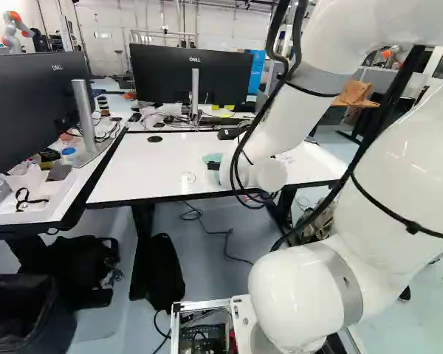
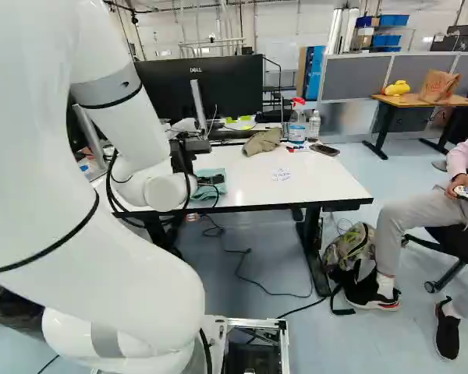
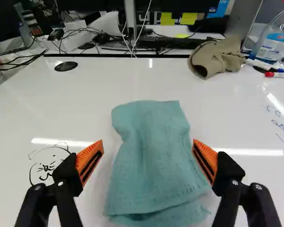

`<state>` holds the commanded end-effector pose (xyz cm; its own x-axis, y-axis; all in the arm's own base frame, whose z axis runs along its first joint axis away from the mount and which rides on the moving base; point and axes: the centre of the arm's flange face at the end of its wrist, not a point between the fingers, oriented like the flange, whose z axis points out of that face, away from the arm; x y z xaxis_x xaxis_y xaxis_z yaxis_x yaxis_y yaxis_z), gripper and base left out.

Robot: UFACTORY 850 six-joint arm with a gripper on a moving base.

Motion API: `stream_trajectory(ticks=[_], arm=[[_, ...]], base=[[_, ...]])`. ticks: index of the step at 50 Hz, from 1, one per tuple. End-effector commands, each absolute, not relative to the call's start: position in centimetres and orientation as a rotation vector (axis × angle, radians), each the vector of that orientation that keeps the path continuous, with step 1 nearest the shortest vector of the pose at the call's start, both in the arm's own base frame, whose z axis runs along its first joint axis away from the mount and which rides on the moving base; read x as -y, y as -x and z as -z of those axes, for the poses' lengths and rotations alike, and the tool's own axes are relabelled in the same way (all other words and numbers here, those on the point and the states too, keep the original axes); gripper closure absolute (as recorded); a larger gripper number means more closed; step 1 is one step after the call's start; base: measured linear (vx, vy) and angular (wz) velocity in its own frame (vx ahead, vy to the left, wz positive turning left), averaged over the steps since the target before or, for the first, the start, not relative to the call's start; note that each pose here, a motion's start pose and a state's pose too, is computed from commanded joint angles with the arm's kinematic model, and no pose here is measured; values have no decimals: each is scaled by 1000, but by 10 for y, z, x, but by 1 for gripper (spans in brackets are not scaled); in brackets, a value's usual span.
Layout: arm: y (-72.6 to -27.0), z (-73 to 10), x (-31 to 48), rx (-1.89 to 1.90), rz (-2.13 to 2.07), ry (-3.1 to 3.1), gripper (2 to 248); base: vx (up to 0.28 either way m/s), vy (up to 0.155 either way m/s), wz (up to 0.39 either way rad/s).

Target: Clean the table with the green towel

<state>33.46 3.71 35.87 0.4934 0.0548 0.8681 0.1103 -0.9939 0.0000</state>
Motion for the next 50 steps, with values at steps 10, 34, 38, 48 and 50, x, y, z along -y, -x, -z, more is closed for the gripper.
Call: stream_trajectory(ticks=[10, 34, 38, 48, 50], arm=[[-333, -354, -36, 145, 1470, 2715, 3], [-354, -350, -25, 100, 1375, 2788, 3], [-354, -350, -25, 100, 1375, 2788, 3], [-354, -350, -25, 100, 1375, 2788, 64], [-354, -350, -25, 100, 1375, 2788, 64]], base=[[0, 0, 0], [0, 0, 0], [0, 0, 0], [0, 0, 0], [0, 0, 0]])
